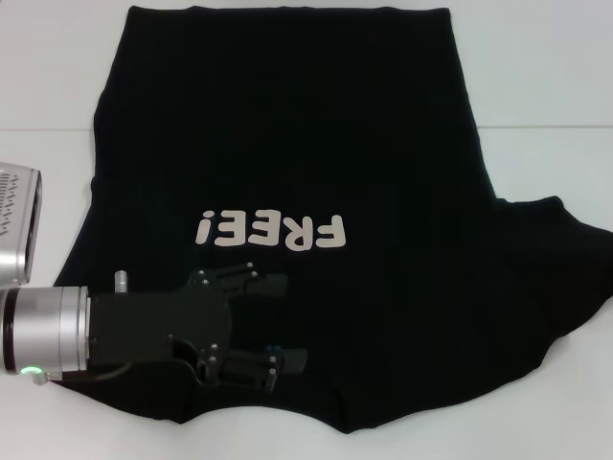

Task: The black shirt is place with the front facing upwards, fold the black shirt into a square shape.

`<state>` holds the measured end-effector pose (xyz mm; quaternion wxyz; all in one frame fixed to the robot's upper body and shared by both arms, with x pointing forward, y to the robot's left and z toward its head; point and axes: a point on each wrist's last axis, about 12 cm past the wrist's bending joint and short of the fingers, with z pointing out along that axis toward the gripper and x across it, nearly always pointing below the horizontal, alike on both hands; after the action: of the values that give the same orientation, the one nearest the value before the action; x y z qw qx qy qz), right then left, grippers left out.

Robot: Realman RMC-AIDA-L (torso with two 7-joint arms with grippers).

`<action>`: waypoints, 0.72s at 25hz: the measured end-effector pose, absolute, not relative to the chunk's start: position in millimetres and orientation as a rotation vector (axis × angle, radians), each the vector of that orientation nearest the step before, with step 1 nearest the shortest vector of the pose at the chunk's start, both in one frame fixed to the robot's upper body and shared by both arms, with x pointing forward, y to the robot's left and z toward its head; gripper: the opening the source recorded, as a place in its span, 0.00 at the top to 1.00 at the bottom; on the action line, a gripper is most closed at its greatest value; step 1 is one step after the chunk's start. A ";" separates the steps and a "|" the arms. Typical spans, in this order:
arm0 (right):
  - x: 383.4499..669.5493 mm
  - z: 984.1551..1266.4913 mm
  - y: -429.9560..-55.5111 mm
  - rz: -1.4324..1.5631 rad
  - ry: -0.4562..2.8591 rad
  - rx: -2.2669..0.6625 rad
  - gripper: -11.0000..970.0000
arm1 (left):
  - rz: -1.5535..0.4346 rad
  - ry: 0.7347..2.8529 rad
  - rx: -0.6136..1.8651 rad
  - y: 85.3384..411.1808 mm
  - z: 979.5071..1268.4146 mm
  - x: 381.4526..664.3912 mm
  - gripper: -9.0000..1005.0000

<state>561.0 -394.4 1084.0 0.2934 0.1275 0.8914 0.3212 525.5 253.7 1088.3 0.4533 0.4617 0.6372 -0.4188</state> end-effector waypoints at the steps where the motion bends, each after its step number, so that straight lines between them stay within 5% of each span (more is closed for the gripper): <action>1: 562.0 1086.3 -395.9 0.840 2.370 0.327 0.97 | -1.035 1.574 1.138 253.8 1088.0 525.0 0.06; 18: 585.4 1108.3 -373.5 0.835 2.357 0.092 0.97 | -1.075 1.561 1.120 252.0 1086.4 519.7 0.06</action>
<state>585.4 -373.5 1108.3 0.3143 0.0351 0.8942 0.3169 519.7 252.0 1086.4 0.4531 0.4534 0.6320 -0.4355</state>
